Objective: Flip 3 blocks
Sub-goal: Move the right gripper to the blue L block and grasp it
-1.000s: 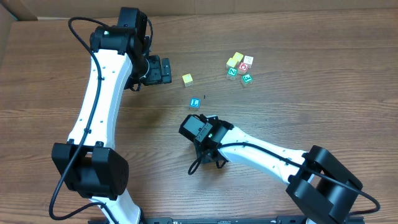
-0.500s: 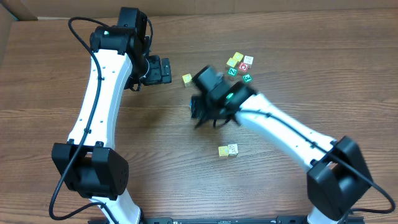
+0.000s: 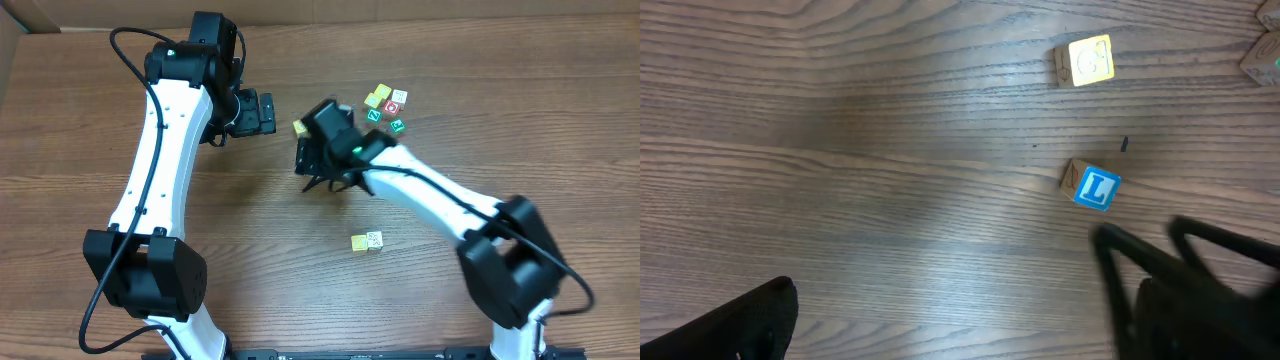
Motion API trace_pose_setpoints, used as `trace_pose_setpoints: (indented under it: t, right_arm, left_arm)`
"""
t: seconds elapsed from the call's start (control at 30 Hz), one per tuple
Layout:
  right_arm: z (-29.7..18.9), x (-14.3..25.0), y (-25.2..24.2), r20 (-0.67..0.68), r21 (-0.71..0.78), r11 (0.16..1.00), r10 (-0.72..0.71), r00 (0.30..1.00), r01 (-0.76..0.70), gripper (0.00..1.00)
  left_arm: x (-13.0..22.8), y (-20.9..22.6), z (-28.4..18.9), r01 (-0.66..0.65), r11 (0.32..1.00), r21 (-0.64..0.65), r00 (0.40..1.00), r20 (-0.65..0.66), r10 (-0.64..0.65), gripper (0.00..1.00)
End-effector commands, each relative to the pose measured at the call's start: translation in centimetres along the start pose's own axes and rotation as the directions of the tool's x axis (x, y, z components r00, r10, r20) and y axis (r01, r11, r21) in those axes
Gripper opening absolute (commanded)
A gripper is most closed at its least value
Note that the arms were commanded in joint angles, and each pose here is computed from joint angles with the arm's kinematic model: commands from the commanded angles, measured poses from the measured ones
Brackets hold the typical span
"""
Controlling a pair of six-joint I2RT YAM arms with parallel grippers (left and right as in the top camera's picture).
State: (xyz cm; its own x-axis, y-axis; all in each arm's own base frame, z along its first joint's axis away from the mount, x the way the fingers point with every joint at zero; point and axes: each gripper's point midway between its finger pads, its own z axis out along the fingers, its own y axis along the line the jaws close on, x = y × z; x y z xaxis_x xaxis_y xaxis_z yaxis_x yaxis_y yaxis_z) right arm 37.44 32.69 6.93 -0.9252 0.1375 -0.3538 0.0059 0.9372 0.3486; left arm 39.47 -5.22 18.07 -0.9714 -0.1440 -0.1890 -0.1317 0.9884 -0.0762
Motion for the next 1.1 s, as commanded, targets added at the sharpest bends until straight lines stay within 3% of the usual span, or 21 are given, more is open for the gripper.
trace_pose_setpoints:
  t: [0.0,0.13,0.4,1.07]
  right_arm:
    - [2.3,-0.1,-0.5,0.035,0.049,0.999,0.022,0.999,-0.023,0.76]
    - [4.2,0.7,0.2,0.043,0.042,0.999,0.0,0.999,-0.002,0.74]
    - [4.4,0.1,-0.5,0.106,0.101,0.995,-0.016,0.994,0.005,0.53]
    - [4.6,-0.2,-1.3,0.132,0.143,0.99,-0.023,0.991,0.004,0.4]
  left_arm:
    - [-0.1,-0.1,0.3,0.01,1.0,-0.007,1.0,-0.002,-0.01,1.0]
    - [-0.1,-0.1,0.3,0.01,1.0,-0.007,1.0,-0.002,-0.01,1.0]
    - [-0.1,-0.1,0.3,0.01,1.0,-0.007,1.0,-0.002,-0.01,1.0]
    - [-0.1,-0.1,0.3,0.01,1.0,-0.007,1.0,-0.002,-0.01,1.0]
